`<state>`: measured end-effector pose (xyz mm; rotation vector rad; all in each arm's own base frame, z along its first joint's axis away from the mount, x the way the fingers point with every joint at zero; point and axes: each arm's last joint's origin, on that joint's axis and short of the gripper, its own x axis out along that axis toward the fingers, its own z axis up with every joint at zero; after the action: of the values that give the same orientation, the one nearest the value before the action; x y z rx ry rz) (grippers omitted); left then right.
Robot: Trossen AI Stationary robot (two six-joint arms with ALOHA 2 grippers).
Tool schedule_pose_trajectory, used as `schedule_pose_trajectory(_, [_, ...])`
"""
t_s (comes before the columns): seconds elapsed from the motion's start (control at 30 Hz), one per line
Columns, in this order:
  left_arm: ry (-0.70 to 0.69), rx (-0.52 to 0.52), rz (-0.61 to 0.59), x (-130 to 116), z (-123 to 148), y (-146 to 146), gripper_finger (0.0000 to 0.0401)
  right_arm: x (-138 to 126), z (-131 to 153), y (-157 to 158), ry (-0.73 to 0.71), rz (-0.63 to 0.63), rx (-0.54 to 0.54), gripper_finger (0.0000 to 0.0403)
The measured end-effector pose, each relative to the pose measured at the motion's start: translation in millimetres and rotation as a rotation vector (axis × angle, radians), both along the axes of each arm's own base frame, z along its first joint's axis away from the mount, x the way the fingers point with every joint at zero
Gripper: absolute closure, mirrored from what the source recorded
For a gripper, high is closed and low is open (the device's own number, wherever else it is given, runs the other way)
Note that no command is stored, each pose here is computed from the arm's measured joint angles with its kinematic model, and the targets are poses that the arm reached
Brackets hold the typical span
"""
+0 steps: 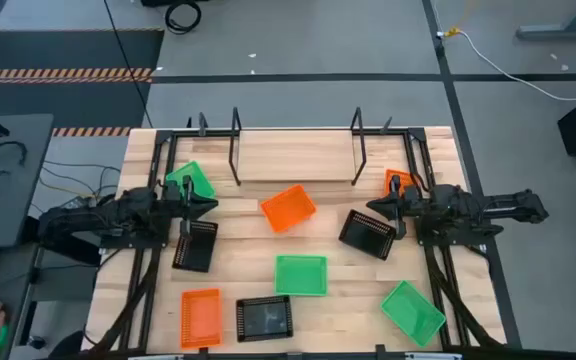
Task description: Stack baskets on shelf by color
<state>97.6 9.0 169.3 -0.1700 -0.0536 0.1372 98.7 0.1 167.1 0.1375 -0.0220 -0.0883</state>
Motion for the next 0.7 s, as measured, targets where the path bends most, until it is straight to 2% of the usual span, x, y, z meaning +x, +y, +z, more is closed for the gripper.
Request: schedule_pose_trajectory(0.7, [0.0,0.0,0.0,0.0,0.0,0.0,0.0365,0.0,0.1,0.0,-0.001,0.0,0.0,0.0389])
